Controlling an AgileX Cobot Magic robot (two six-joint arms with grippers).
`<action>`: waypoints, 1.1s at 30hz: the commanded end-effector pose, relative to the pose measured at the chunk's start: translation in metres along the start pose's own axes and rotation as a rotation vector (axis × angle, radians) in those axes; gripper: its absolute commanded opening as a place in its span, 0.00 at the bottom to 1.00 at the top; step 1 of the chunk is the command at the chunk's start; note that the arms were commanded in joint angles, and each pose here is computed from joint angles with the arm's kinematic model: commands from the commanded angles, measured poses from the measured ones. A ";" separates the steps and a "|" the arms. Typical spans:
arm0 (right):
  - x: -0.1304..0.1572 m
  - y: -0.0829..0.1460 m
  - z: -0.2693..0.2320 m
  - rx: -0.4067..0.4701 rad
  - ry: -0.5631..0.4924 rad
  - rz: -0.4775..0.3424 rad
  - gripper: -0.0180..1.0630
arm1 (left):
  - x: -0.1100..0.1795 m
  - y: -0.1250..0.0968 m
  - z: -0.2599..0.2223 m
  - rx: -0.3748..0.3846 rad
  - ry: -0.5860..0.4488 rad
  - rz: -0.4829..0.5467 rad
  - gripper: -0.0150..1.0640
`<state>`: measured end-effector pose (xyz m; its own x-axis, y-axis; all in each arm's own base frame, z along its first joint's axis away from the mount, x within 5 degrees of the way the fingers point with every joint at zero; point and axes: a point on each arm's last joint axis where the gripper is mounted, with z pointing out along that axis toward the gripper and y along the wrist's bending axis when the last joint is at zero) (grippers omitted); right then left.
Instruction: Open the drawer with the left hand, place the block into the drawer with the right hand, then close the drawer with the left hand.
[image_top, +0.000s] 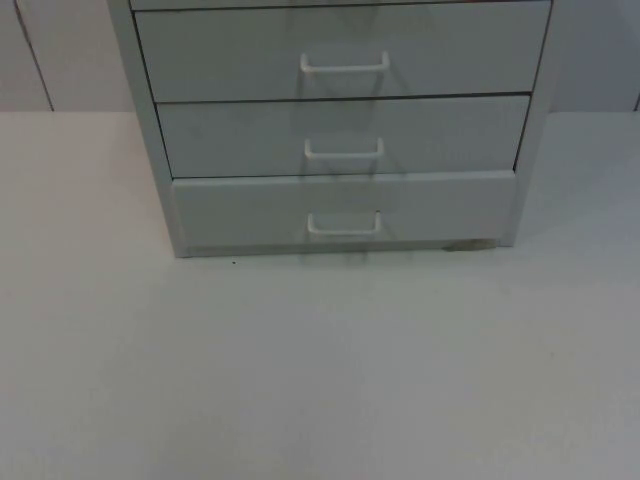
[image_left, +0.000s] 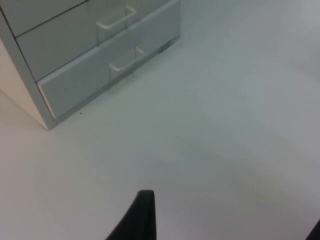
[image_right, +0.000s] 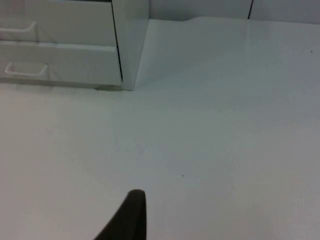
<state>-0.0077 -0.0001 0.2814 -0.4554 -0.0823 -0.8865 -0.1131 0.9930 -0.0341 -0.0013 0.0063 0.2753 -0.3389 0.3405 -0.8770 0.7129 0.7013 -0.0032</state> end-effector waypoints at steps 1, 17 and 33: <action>0.001 0.000 0.001 0.023 -0.003 0.016 0.99 | 0.000 -0.001 0.001 0.010 -0.008 -0.003 0.98; 0.001 0.001 0.001 0.087 -0.003 0.051 0.99 | 0.000 -0.001 0.001 -0.052 -0.008 -0.037 0.98; 0.001 0.001 0.001 0.087 -0.003 0.051 0.99 | 0.001 -0.003 0.000 -0.428 -0.011 -0.241 0.98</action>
<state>-0.0077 0.0006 0.2814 -0.4612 -0.0376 -0.8865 -0.0173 0.9993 -0.0334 -0.0040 0.0051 0.2753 -0.4539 0.1576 -0.8770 0.3335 0.9427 -0.0032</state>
